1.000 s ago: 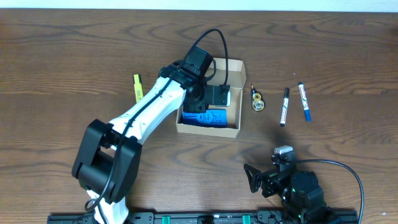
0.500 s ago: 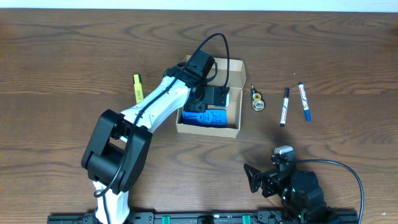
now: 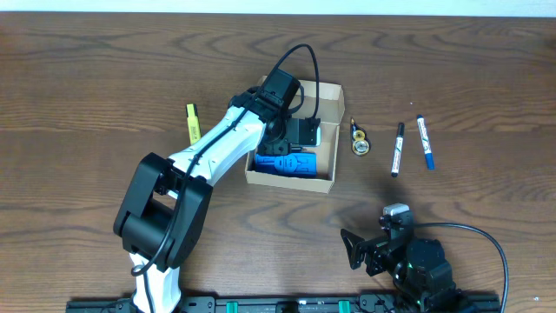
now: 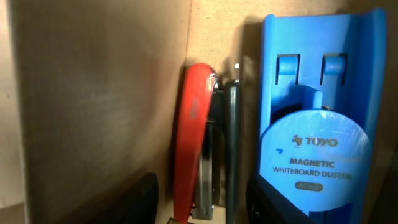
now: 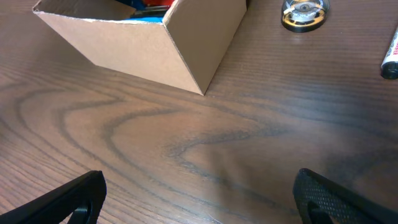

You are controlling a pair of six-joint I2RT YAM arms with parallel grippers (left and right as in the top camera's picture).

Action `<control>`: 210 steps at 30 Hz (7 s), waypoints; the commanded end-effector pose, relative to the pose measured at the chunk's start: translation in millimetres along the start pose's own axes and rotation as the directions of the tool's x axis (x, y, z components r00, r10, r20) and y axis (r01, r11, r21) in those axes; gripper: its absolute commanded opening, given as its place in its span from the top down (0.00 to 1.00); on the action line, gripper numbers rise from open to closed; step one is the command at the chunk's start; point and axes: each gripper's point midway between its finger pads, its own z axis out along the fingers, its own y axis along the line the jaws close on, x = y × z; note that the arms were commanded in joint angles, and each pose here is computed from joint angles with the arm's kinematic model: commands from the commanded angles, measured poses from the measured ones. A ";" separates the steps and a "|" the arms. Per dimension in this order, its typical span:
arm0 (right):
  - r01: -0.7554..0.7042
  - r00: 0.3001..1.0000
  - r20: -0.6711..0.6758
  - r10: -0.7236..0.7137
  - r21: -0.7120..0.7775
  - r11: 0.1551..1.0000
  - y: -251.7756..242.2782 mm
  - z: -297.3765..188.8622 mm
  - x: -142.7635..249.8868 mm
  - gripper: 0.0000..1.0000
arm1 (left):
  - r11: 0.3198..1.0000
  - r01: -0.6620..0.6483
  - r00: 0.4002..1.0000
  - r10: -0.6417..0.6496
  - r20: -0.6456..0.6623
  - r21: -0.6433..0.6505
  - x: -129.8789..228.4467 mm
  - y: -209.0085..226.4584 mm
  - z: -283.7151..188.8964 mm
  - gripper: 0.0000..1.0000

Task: Pack container
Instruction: 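Carry the red stapler into the box beside the duster and release, then move the left gripper to the yellow highlighter and grasp it, then carry the yellow highlighter into the box and release it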

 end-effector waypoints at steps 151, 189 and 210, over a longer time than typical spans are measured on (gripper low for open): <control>-0.009 1.000 -0.011 0.009 -0.009 1.000 1.0 2.0 4.3 0.01 | 0.120 0.992 0.104 -0.957 0.273 0.046 -93.7 6.8 -78.5 0.94; -0.009 1.000 -0.011 0.009 -0.009 1.000 1.0 2.0 4.3 0.01 | 0.131 0.990 0.138 -0.980 0.140 -0.059 -85.6 -27.0 -19.2 0.94; -0.008 1.000 -0.011 0.008 -0.009 1.000 1.0 2.0 4.3 0.01 | 0.140 0.990 0.137 -0.985 0.108 0.017 -98.7 -33.2 -18.4 0.71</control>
